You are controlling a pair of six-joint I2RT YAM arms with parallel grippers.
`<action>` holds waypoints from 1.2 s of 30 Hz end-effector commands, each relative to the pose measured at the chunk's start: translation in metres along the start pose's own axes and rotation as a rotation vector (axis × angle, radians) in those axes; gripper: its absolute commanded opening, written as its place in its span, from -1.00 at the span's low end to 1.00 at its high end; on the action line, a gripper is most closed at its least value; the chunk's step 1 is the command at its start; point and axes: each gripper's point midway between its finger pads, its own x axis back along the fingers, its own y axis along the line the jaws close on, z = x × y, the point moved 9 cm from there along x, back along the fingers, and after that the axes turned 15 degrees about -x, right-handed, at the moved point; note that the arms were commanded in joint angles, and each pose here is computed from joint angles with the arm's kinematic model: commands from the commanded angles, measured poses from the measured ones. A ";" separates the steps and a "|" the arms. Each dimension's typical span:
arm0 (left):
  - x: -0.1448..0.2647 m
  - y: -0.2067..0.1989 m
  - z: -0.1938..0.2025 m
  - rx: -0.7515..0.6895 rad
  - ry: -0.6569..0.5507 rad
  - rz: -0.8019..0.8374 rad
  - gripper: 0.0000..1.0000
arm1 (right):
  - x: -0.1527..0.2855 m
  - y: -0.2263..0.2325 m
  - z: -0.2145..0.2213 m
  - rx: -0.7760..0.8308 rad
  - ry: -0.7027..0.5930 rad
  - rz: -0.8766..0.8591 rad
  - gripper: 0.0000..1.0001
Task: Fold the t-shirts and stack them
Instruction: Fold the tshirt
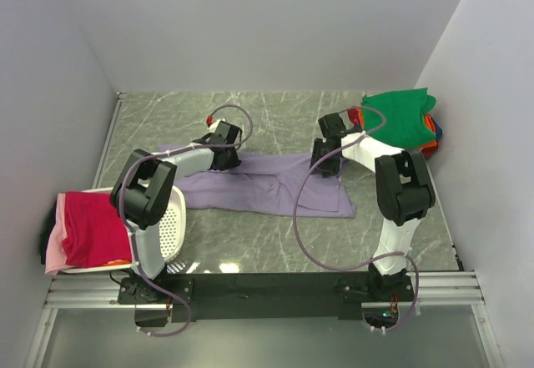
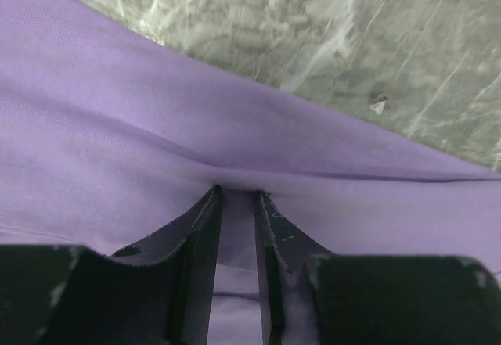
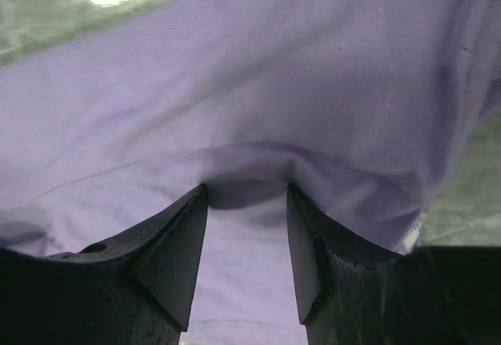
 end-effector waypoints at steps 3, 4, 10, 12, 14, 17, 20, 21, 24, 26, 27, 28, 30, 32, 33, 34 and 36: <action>-0.010 -0.010 -0.002 0.015 0.005 0.027 -0.40 | -0.016 0.005 -0.006 -0.031 -0.009 0.032 0.04; -0.011 -0.011 -0.001 0.015 0.009 0.028 -0.41 | -0.017 0.007 -0.008 -0.032 -0.011 0.028 0.04; -0.016 -0.016 -0.005 0.024 0.015 0.046 -0.41 | -0.026 0.018 -0.020 -0.036 -0.008 0.008 0.04; -0.017 -0.018 -0.008 0.028 0.014 0.046 -0.41 | -0.030 0.024 -0.025 -0.032 -0.006 0.001 0.04; -0.020 -0.019 -0.009 0.030 0.019 0.044 -0.41 | -0.034 0.029 -0.033 -0.031 -0.009 -0.007 0.04; -0.023 -0.020 -0.013 0.035 0.021 0.030 -0.40 | -0.039 0.029 -0.049 -0.047 -0.011 -0.013 0.04; -0.027 -0.022 -0.016 0.039 0.021 0.014 -0.41 | -0.038 0.029 -0.066 -0.059 -0.017 -0.036 0.04; -0.026 -0.024 -0.021 0.043 0.014 0.014 -0.41 | -0.041 0.027 -0.072 -0.080 0.005 -0.062 0.04; -0.028 -0.026 -0.027 0.050 0.005 0.005 -0.40 | -0.042 0.027 -0.091 -0.109 0.017 -0.107 0.03; -0.026 -0.029 -0.031 0.061 -0.007 0.016 -0.40 | -0.042 0.032 -0.104 -0.113 0.003 -0.129 0.03; -0.025 -0.030 -0.034 0.066 -0.013 0.026 -0.41 | -0.042 0.029 -0.110 -0.120 -0.001 -0.117 0.03; -0.024 -0.031 -0.034 0.072 -0.013 0.036 -0.40 | -0.041 0.030 -0.115 -0.121 -0.009 -0.113 0.03; -0.023 -0.032 -0.034 0.076 -0.013 0.043 -0.40 | -0.044 0.031 -0.130 -0.121 -0.019 -0.113 0.04; -0.022 -0.033 -0.030 0.080 -0.004 0.049 -0.41 | -0.045 0.031 -0.147 -0.124 -0.032 -0.138 0.03; -0.021 -0.034 -0.030 0.080 -0.008 0.056 -0.41 | -0.043 0.031 -0.150 -0.121 -0.033 -0.144 0.03; -0.017 -0.035 -0.030 0.082 -0.016 0.064 -0.41 | -0.038 0.032 -0.158 -0.105 -0.054 -0.161 0.03; -0.013 -0.039 -0.028 0.072 -0.026 0.081 -0.40 | -0.027 0.037 -0.166 -0.082 -0.097 -0.193 0.03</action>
